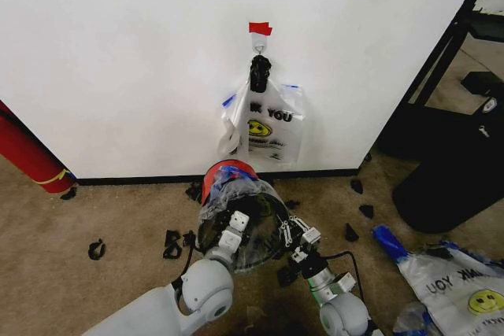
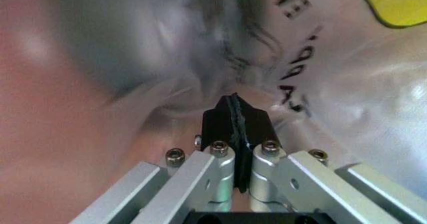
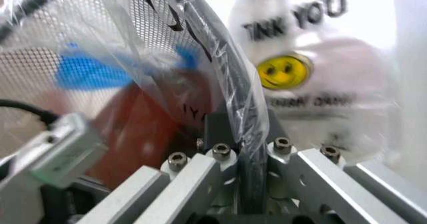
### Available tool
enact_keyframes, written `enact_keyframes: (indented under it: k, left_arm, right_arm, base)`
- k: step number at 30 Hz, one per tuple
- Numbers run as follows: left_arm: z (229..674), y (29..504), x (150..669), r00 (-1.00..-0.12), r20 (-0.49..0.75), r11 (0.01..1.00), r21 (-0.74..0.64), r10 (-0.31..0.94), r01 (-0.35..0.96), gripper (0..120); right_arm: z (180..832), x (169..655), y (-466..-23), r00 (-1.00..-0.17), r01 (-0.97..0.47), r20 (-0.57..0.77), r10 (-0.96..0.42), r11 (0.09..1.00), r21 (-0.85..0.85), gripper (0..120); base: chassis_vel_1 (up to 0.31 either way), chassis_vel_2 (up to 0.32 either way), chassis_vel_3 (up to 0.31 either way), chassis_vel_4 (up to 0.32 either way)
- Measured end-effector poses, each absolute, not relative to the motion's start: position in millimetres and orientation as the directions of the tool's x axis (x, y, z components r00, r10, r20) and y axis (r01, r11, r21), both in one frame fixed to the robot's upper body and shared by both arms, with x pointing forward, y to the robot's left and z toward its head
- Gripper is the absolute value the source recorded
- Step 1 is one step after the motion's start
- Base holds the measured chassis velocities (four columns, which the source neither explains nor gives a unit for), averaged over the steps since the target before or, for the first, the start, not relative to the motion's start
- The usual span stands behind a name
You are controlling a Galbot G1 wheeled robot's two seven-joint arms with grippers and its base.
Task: Pick up the garbage bag from the wall and place it over the trash bin.
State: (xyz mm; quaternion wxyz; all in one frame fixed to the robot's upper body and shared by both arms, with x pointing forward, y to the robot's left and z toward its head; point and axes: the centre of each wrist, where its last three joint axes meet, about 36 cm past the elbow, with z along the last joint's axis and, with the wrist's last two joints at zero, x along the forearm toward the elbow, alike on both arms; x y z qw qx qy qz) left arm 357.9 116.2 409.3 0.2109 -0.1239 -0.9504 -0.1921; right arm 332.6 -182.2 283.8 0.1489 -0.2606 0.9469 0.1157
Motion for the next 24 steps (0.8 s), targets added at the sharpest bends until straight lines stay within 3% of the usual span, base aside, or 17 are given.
enact_keyframes:
  k: [6,12,24]
  left_arm:
    - [420,117,334,-0.861,0.422,0.887,0.224,0.286,0.404,0]
    - [442,118,308,-0.816,0.241,0.828,0.077,0.525,0.555,0]
    - [469,150,315,-0.797,-0.037,0.798,0.039,0.603,0.601,0]
  right_arm:
    - [284,334,-176,-0.896,-0.429,-0.261,-0.360,0.854,0.293,0]
    - [286,337,-171,-0.932,-0.362,-0.173,-0.319,0.852,0.379,0]
    - [301,341,-181,-0.965,-0.214,-0.004,-0.262,0.780,0.588,0]
  base:
    - [0.000,0.000,0.000,0.000]
    - [0.000,0.000,0.000,0.000]
    - [0.000,0.000,0.000,0.000]
